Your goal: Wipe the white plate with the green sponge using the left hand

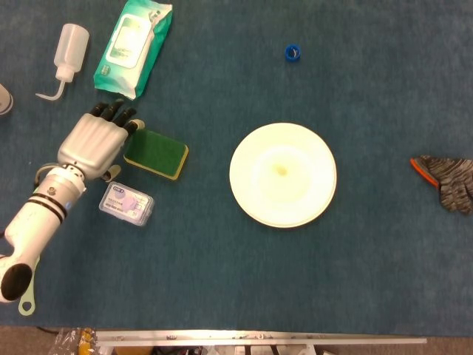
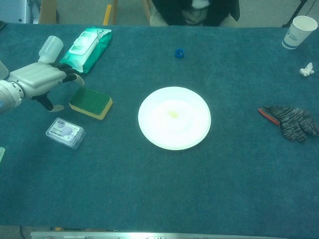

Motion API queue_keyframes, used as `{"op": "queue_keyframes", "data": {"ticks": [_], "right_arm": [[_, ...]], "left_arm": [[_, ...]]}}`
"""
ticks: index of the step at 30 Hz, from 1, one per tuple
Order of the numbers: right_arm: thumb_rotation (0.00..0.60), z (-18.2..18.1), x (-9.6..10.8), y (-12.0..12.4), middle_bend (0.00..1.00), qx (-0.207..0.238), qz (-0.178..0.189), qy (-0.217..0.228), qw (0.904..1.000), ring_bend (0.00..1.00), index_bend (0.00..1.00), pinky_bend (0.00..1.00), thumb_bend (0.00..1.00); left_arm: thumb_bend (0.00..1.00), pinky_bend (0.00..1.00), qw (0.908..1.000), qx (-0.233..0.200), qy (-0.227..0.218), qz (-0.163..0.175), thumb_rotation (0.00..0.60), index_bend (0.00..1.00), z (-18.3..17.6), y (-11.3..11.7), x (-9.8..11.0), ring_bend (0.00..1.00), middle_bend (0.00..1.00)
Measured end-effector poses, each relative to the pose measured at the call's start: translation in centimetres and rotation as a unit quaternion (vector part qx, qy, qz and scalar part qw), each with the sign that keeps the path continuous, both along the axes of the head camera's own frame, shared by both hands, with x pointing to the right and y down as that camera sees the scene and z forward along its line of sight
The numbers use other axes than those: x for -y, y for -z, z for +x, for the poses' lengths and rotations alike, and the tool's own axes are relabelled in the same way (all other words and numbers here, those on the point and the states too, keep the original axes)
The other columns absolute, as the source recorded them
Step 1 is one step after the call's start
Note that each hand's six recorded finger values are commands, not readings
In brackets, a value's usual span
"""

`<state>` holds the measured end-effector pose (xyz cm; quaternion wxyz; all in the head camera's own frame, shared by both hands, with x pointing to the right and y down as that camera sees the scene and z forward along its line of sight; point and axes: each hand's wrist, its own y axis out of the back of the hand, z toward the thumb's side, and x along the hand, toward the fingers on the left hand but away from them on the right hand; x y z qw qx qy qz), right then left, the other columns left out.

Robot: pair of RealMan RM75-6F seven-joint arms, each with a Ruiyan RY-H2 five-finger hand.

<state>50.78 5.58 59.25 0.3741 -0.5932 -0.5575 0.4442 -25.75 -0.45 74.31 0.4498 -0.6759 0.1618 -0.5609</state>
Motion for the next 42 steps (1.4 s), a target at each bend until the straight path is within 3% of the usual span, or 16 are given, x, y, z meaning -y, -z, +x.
{"op": "queue_keyframes", "data": {"ticks": [14,24,33,42], "right_arm": [[0.6,0.9,0.0,-0.1,0.39,0.001,-0.001,-0.008,1.0,0.22,0.39,0.45,0.39],[0.6,1.1,0.0,-0.2,0.39,0.003,-0.001,-0.009,1.0,0.22,0.39,0.45,0.39],[0.6,0.7,0.2,-0.6,0.39,0.007,-0.005,-0.002,1.0,0.22,0.39,0.45,0.39],[0.6,0.1,0.7,-1.4,0.39,0.012,-0.012,0.008,0.9998,0.22,0.39,0.45,0.39]], "left_arm": [[0.26,0.09,0.9998,0.012,0.008,-0.017,0.6,0.19,1.8,-2.0,0.4,0.02,0.11],[0.26,0.09,0.9999,0.011,0.012,-0.002,0.6,0.4,2.4,-2.2,0.8,0.04,0.23],[0.26,0.09,0.9998,0.012,0.003,0.018,0.6,0.43,3.3,0.2,1.0,0.07,0.28],[0.26,0.09,0.9976,0.019,-0.04,0.053,0.6,0.42,6.4,3.4,0.8,0.07,0.28]]}}
